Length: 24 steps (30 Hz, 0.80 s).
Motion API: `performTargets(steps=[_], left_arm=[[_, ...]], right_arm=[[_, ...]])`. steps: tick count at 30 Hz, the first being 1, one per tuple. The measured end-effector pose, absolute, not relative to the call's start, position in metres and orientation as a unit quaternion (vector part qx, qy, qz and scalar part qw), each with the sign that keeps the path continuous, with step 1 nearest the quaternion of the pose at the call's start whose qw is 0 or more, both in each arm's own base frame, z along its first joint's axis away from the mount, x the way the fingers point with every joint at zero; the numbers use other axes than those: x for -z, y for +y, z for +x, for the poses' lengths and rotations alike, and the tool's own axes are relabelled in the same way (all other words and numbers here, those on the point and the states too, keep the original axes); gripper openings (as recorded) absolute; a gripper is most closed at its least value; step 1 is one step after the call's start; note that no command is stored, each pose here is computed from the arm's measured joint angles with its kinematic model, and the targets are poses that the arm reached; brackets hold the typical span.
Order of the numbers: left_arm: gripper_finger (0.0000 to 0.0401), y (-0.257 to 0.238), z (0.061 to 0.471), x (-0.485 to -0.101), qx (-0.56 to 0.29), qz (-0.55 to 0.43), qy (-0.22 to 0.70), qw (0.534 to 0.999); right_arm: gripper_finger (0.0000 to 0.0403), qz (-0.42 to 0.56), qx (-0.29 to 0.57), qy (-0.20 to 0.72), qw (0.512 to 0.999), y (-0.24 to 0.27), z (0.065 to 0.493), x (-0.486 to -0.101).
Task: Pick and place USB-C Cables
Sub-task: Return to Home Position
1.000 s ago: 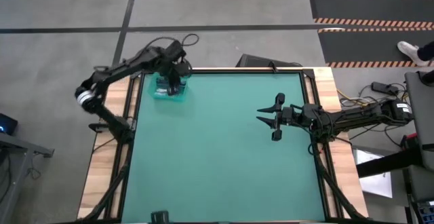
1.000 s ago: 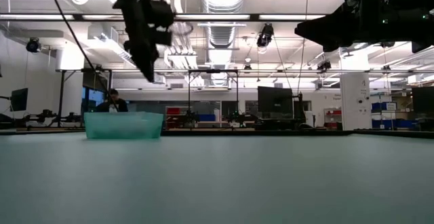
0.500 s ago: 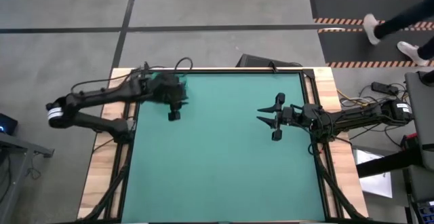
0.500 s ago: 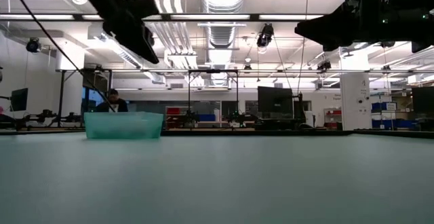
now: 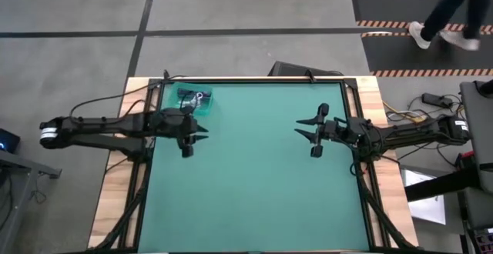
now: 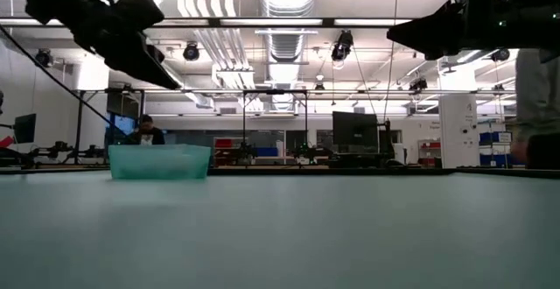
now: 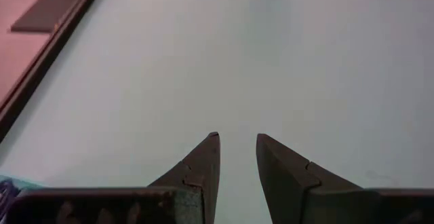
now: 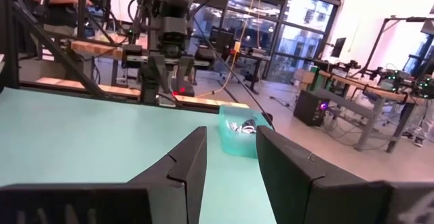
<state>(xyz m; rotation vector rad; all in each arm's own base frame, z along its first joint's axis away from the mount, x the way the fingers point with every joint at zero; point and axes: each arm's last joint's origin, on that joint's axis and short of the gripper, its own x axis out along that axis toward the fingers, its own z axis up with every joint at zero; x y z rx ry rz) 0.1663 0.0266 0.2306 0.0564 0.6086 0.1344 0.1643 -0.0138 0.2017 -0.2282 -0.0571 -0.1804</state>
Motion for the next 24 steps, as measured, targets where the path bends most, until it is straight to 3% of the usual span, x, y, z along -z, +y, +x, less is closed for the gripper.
performTargets(steps=[24], left_arm=[[0.0081, -0.007, 0.132, -0.218, 0.023, 0.021, 0.156, 0.987]], right_arm=[[0.0118, -0.135, 0.13, -0.016, 0.982, -0.015, 0.143, -0.209]])
